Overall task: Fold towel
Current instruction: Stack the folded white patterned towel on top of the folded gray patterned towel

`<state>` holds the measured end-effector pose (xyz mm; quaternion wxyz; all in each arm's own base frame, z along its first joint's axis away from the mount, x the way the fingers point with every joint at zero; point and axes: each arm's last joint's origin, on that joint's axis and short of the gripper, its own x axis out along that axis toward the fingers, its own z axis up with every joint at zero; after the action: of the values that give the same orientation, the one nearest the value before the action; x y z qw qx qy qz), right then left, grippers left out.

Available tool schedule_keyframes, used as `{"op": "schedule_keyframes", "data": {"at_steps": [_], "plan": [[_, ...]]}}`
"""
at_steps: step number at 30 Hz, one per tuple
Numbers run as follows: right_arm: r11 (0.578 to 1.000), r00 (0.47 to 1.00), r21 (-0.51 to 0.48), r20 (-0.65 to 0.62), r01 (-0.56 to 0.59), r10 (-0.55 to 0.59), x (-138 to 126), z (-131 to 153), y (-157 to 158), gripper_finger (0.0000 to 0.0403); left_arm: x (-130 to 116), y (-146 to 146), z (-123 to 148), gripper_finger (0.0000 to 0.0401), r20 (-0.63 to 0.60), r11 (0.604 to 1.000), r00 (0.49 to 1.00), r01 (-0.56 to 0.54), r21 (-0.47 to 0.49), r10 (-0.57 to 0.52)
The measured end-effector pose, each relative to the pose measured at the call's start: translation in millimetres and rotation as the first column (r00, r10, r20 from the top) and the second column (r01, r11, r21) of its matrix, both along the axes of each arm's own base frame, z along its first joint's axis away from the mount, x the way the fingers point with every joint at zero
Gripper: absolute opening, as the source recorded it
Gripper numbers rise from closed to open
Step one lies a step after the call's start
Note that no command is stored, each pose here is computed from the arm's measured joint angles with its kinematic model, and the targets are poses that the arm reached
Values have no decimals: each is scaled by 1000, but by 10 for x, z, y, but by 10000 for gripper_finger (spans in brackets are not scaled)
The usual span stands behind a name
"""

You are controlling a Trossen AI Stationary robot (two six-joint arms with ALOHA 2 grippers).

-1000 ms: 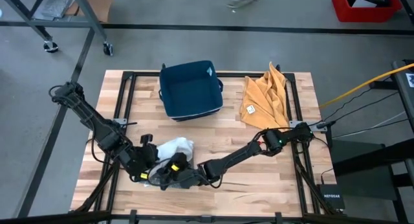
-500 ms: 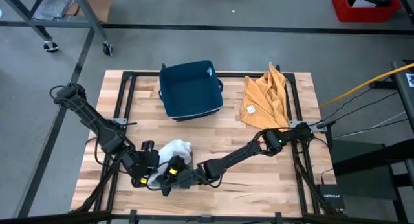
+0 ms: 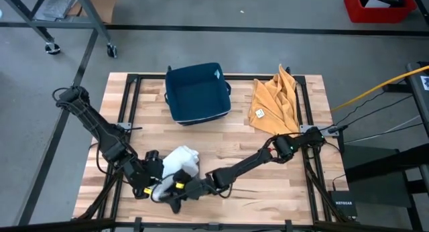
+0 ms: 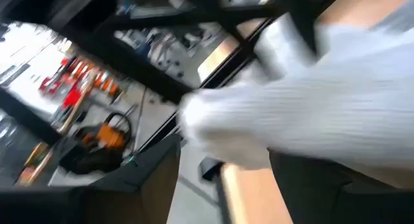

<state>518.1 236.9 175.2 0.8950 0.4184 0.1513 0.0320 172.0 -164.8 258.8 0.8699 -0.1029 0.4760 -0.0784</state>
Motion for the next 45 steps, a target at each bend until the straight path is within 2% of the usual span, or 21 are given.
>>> {"op": "schedule_keyframes", "data": {"at_steps": [6, 10, 14, 18, 23, 26, 30, 32, 37, 45], "plan": [[993, 993, 24, -9, -116, 116, -128, -3, 270, 230, -18, -18, 0, 72, -5, 1000, 1000, -13, -12, 13], [988, 989, 44, -14, -147, 147, -209, -4, 418, 230, -18, -17, 1, 72, -6, 1000, 1000, -20, -17, 20], [988, 988, 41, -13, -152, 153, -282, -5, 543, 230, -23, -19, -2, 72, -48, 990, 993, -112, -82, 109], [998, 998, 9, 6, -65, 65, -329, 72, 579, 230, -92, -65, -13, 72, -149, 962, 970, -216, -166, 192], [993, 1000, -117, 9, 17, -16, -398, 359, 501, 230, -231, -166, -21, 71, -241, 912, 928, -340, -228, 285], [972, 995, -220, -44, 82, -94, -475, 494, 424, 230, -339, -263, -12, 59, -250, 897, 922, -357, -261, 294], [917, 964, -343, -97, 202, -249, -536, 547, 278, 230, -460, -404, -17, 35, -218, 862, 912, -403, -309, 348], [906, 949, -357, -129, 227, -288, -521, 509, 198, 230, -489, -495, -59, 26, -198, 849, 907, -419, -322, 373], [926, 911, -312, -280, 213, -304, -451, 344, -49, 230, -497, -703, -288, 13, -227, 845, 888, -454, -284, 400], [909, 876, -337, -324, 245, -356, -358, 299, -335, 230, -453, -866, -614, 10, -279, 809, 828, -547, -214, 486]]}}
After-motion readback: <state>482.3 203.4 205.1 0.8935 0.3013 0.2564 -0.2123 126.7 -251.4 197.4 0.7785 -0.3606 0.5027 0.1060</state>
